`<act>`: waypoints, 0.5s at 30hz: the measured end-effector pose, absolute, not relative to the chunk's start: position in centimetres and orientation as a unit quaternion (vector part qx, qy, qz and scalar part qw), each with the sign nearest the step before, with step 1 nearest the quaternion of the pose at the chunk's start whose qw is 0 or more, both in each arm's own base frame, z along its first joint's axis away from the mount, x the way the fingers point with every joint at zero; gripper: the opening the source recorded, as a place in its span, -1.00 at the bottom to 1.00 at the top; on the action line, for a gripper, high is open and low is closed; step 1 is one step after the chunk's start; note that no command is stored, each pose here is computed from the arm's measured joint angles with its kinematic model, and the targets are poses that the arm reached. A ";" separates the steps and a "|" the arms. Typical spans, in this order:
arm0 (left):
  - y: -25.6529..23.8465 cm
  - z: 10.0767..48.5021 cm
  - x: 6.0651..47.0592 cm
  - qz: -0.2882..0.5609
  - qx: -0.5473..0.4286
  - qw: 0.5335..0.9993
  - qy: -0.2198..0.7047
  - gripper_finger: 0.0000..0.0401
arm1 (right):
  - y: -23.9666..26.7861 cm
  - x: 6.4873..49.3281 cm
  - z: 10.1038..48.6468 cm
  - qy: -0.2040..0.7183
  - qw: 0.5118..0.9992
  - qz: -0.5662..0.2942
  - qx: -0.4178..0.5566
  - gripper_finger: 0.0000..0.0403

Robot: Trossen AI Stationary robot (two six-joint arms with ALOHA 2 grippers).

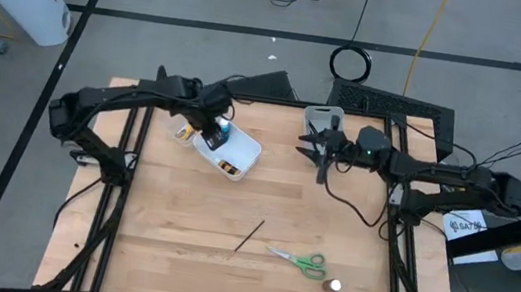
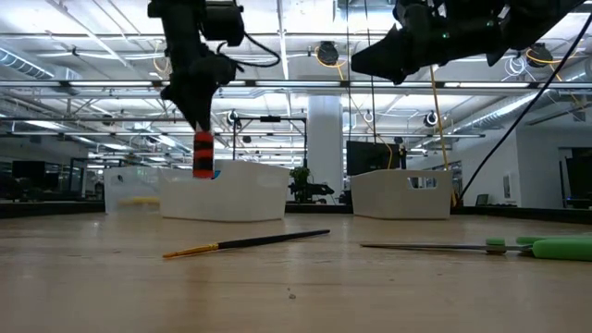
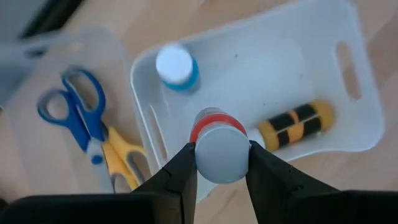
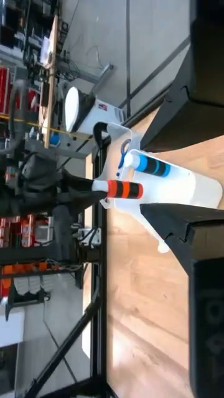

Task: Pick & Place Paint Supplies
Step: Put the orange paint bottle into the white bin

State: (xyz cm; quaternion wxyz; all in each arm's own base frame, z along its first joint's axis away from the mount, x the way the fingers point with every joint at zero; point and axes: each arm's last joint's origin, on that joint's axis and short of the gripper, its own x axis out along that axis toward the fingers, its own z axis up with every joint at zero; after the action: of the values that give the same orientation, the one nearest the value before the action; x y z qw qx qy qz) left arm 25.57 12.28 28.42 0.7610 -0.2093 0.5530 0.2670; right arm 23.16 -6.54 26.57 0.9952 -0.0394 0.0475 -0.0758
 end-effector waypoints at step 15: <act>11.8 23.0 24.7 0.314 -0.234 0.728 0.562 -0.44 | -7.4 22.9 26.6 0.045 0.995 -0.070 -0.053 -0.35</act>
State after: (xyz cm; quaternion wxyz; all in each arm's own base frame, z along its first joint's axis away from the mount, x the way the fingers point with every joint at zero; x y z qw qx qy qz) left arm 24.71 11.83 22.97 0.7281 -0.2342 0.5625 0.3141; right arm 22.89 -7.39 26.63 0.9951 -0.0526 0.0449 -0.0704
